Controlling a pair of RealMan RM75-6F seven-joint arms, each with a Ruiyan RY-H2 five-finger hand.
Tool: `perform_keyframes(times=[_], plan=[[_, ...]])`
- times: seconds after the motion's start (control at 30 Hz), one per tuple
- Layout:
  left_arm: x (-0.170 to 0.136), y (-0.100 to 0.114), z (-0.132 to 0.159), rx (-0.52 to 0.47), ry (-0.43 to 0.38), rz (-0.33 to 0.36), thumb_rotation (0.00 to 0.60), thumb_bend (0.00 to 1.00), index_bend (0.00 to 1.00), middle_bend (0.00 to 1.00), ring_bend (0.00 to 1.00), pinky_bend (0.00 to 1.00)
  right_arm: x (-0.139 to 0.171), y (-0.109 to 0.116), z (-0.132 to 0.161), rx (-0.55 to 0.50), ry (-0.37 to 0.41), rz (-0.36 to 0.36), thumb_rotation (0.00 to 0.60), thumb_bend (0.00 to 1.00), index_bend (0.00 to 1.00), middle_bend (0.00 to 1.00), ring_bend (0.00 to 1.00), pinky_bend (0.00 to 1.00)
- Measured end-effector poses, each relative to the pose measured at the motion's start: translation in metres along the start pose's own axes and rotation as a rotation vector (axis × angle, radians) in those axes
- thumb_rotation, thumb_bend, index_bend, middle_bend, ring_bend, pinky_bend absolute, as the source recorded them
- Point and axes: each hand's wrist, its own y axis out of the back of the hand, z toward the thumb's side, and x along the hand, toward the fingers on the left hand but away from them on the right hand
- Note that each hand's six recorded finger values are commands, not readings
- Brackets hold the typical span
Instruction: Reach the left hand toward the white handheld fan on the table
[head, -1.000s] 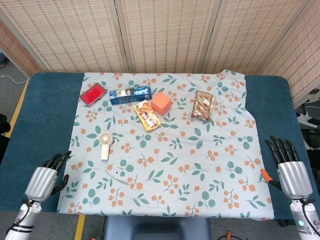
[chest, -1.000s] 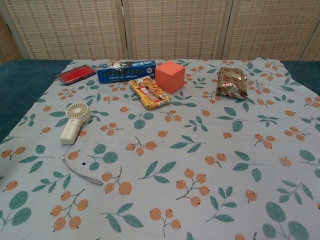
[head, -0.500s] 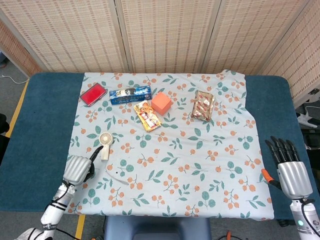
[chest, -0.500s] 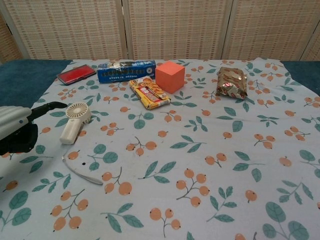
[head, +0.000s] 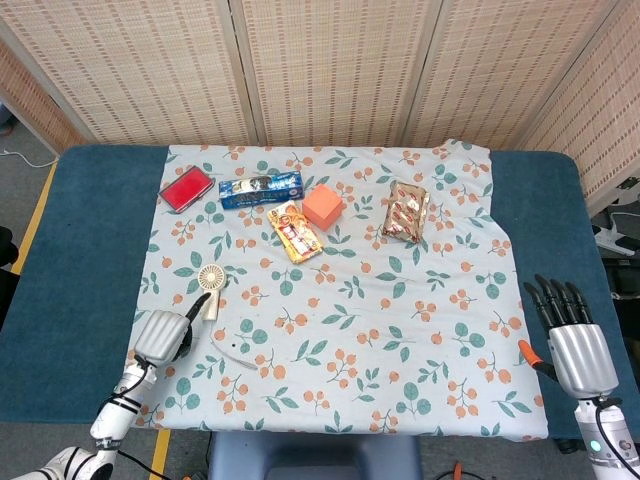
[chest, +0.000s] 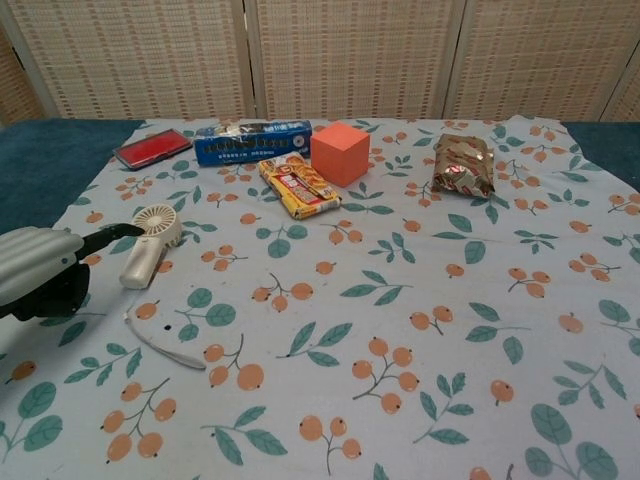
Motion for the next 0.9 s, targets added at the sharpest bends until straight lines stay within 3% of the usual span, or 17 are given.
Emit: perform_keyframes(times=[0.9], plan=[[0.012, -0.011, -0.008, 0.032, 0.031, -0.037, 0.600, 0.97, 0.00, 1.00, 0.88, 1.00, 0.000, 0.002, -0.001, 0.001, -0.007, -0.005, 0.600, 0.18, 0.00, 0.00, 0.00, 0.00]])
